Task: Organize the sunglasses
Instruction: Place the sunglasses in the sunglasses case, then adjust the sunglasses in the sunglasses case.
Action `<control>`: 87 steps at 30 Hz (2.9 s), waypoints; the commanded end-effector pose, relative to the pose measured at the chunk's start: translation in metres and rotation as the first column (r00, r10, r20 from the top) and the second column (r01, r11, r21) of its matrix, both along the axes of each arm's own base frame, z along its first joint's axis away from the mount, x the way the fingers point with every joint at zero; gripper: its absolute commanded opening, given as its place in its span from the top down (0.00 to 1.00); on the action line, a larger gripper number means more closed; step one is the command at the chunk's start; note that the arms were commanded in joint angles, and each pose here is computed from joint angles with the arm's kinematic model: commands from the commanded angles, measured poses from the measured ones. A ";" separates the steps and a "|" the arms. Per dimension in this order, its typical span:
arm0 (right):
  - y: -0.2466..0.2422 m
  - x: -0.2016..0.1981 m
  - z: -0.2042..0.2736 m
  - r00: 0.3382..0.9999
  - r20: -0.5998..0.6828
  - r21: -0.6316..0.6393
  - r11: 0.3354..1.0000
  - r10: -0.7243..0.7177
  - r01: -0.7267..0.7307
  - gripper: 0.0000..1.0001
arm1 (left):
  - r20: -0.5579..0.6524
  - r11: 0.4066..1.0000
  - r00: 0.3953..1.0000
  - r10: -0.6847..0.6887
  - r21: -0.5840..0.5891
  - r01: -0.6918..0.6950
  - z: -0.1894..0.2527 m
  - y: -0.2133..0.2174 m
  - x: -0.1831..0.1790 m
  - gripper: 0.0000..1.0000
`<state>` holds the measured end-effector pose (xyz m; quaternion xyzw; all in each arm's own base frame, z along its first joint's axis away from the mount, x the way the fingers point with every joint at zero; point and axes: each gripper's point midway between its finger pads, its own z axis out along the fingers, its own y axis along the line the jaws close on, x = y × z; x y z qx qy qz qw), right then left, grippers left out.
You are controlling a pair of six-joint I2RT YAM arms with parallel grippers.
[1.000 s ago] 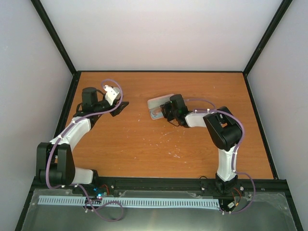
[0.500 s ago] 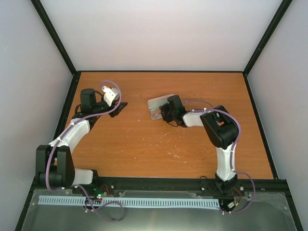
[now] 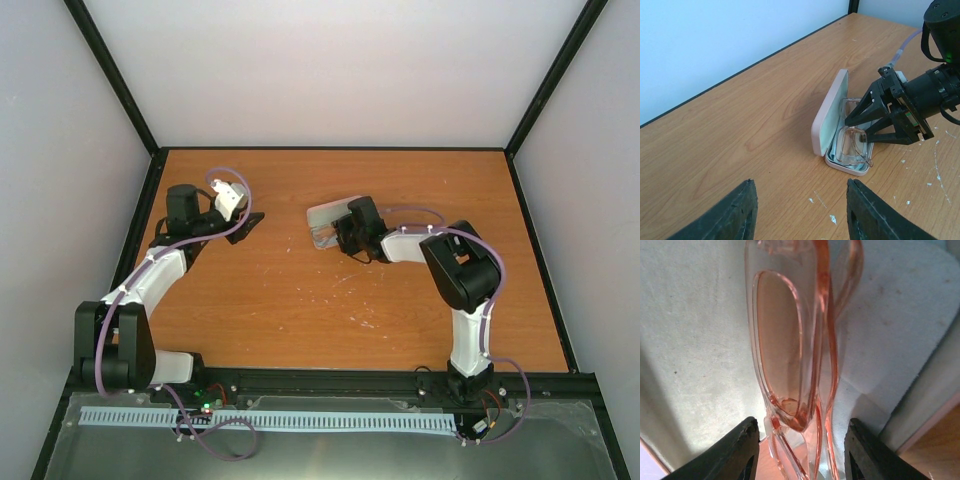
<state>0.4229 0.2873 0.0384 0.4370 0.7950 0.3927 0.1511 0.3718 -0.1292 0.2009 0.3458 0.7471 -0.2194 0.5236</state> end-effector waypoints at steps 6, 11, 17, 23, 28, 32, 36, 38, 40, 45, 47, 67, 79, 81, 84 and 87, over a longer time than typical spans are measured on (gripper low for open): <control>-0.017 -0.017 0.024 1.000 -0.003 -0.085 0.996 0.031 -0.031 0.64 | 0.043 1.000 0.999 -0.004 -0.015 0.004 0.014 0.001 0.000 0.50; -0.029 -0.016 0.038 1.000 0.021 -0.099 0.995 0.021 -0.019 0.65 | 0.041 1.000 0.999 -0.007 -0.022 0.008 0.015 0.000 -0.001 0.50; -0.030 -0.008 0.036 1.000 0.022 -0.083 0.996 0.012 -0.010 0.65 | 0.045 1.000 0.999 -0.005 -0.018 0.006 0.016 0.001 0.001 0.50; -0.008 0.018 0.037 0.996 0.061 -0.059 0.996 0.065 -0.061 0.75 | 0.046 1.000 0.999 0.001 -0.008 -0.001 0.015 0.002 0.002 0.50; 0.003 0.033 0.037 0.993 0.079 -0.050 0.996 0.083 -0.080 0.76 | 0.040 1.000 0.999 0.007 -0.005 -0.006 0.014 0.003 0.002 0.50; 0.002 0.035 0.031 0.995 0.062 -0.057 0.995 0.081 -0.077 0.76 | 0.039 1.000 0.999 0.011 -0.005 -0.011 0.013 0.004 0.004 0.50; -0.007 0.033 0.023 0.997 0.037 -0.078 0.995 0.067 -0.064 0.78 | 0.039 1.000 0.999 0.013 -0.006 -0.013 0.012 0.006 0.004 0.50; -0.012 0.032 0.019 0.998 0.028 -0.089 0.994 0.058 -0.055 0.78 | 0.037 1.000 0.999 0.014 -0.006 -0.014 0.011 0.006 0.005 0.50; -0.017 0.032 0.015 0.998 0.022 -0.099 0.994 0.053 -0.050 0.78 | 0.036 1.000 0.999 0.015 -0.006 -0.015 0.011 0.006 0.005 0.50; -0.021 0.039 0.008 0.998 0.019 -0.110 0.992 0.058 -0.056 0.79 | 0.034 1.000 0.999 0.017 -0.011 -0.017 0.012 0.007 0.006 0.50; -0.021 0.041 0.005 0.998 0.015 -0.112 0.992 0.060 -0.058 0.79 | 0.031 1.000 0.999 0.017 -0.011 -0.017 0.011 0.007 0.006 0.50; -0.037 -0.007 0.005 0.992 -0.101 -0.142 0.986 0.072 -0.086 0.83 | 0.055 1.000 0.998 0.003 -0.018 -0.002 0.015 0.005 0.007 0.50; -0.019 0.000 0.014 0.993 -0.072 -0.075 0.992 0.096 -0.101 0.75 | 0.053 1.000 0.999 0.006 -0.011 -0.006 0.016 0.006 0.005 0.50; -0.016 -0.001 0.016 0.992 -0.071 -0.069 0.991 0.108 -0.112 0.70 | 0.052 1.000 0.999 0.006 -0.011 -0.006 0.016 0.006 0.005 0.50; -0.012 -0.003 0.018 0.989 -0.082 -0.061 0.990 0.125 -0.130 0.66 | 0.052 1.000 0.999 0.006 -0.012 -0.005 0.015 0.006 0.004 0.50; -0.010 -0.004 0.018 0.986 -0.092 -0.050 0.988 0.139 -0.144 0.66 | 0.055 1.000 0.998 0.008 -0.011 -0.007 0.016 0.006 0.005 0.50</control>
